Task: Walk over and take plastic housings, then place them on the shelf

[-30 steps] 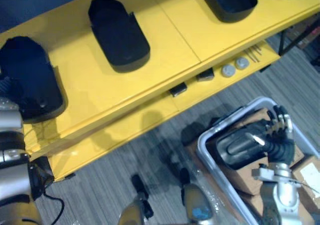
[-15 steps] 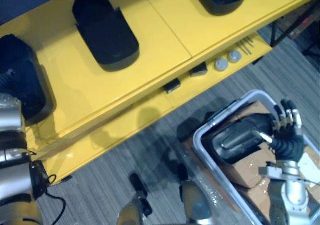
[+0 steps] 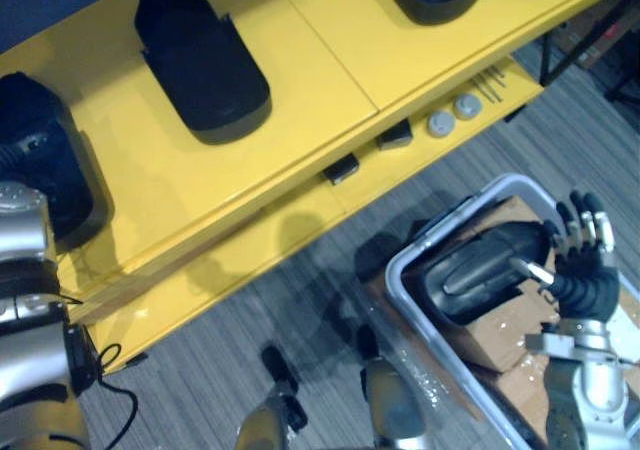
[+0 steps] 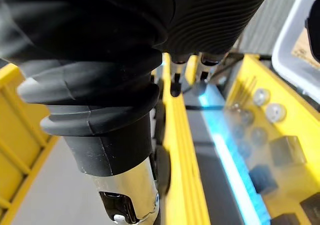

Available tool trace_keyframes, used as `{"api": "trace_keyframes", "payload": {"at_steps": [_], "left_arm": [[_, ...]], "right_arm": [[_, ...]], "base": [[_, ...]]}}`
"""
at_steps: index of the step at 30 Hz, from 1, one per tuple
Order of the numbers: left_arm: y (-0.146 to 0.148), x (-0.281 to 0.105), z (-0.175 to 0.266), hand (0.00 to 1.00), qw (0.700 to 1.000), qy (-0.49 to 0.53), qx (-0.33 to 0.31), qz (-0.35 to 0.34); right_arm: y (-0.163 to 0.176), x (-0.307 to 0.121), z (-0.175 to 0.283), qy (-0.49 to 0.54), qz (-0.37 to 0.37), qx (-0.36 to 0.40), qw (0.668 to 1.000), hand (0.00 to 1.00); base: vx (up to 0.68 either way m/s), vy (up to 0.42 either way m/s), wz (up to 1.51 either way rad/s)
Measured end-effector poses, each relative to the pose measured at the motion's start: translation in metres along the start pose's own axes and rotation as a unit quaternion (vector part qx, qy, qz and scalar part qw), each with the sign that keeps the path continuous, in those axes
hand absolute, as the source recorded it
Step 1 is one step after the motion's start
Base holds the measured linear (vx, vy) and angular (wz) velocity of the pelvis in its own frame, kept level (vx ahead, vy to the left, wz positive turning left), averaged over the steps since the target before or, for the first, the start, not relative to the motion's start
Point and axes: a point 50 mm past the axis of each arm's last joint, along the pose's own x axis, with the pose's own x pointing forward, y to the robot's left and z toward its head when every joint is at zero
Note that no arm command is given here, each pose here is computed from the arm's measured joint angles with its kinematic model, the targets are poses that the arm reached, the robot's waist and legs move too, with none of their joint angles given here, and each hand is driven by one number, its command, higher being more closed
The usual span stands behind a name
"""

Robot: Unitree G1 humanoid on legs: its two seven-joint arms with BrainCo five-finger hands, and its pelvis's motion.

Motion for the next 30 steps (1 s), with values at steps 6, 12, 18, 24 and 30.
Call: {"api": "trace_keyframes", "payload": {"at_steps": [6, 12, 18, 24, 30], "left_arm": [[0.018, 0.001, 0.034, 0.00, 0.991, -0.095, -0.052, 0.081], [0.026, -0.009, 0.036, 0.00, 0.980, -0.181, -0.046, 0.071], [0.017, -0.073, 0.019, 0.00, 0.955, -0.283, -0.067, -0.049], [0.028, -0.141, -0.044, 0.00, 0.956, -0.204, -0.117, -0.174], [0.042, -0.210, -0.102, 1.00, 0.912, -0.015, -0.259, -0.318]], "right_arm": [[0.017, -0.011, -0.007, 0.001, 0.046, 0.034, 0.998, 0.00], [0.046, -0.011, -0.013, 0.000, 0.096, 0.083, 0.992, 0.00], [0.060, -0.009, -0.017, -0.001, 0.075, 0.111, 0.991, 0.00], [0.051, -0.013, -0.026, 0.012, 0.009, 0.117, 0.993, 0.00], [0.039, -0.026, -0.031, 0.028, -0.039, 0.106, 0.993, 0.00]], "base": [[0.01, -0.003, 0.17], [0.02, -0.005, 0.34], [0.05, -0.023, 0.38], [-0.04, -0.001, 0.29], [-0.05, 0.018, 0.17]]}}
